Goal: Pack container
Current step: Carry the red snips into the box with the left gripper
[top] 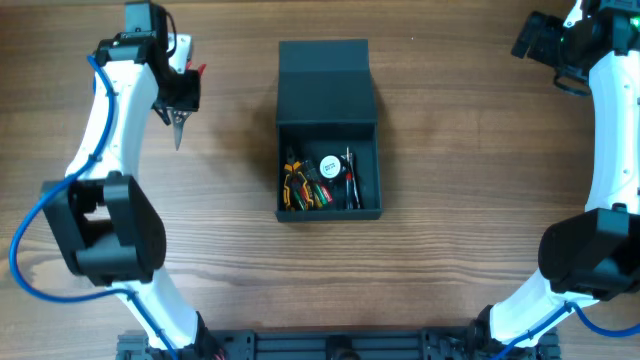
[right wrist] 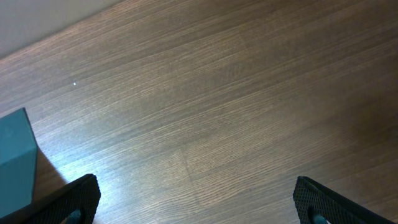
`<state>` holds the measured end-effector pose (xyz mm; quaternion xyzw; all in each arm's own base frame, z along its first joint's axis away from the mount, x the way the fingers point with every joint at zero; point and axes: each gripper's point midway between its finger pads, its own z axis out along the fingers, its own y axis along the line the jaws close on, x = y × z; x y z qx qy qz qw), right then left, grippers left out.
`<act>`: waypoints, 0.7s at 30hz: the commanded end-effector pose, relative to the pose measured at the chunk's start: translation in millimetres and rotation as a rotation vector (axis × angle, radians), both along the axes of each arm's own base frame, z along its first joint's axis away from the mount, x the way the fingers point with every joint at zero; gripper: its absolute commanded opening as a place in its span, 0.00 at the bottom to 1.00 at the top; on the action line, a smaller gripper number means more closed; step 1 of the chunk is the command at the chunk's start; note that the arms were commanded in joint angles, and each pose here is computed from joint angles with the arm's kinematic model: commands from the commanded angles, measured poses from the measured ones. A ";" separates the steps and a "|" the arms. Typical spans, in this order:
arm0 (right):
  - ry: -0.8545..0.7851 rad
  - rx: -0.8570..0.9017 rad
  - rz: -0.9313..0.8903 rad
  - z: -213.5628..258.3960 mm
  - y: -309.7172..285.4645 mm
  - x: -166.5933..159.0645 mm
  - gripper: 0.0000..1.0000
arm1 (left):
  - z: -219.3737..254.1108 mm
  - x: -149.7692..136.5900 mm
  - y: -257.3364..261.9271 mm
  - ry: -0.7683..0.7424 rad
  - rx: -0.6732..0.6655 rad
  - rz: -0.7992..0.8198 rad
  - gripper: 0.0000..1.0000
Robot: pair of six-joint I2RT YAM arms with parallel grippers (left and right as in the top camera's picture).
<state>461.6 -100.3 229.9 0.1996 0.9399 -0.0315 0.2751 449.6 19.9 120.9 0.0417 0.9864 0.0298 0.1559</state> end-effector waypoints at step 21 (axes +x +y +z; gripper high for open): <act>-0.027 -0.008 0.017 11.2 2.5 2.1 1.00 | 72.1 -124.5 -276.5 -0.012 -0.177 -0.443 0.39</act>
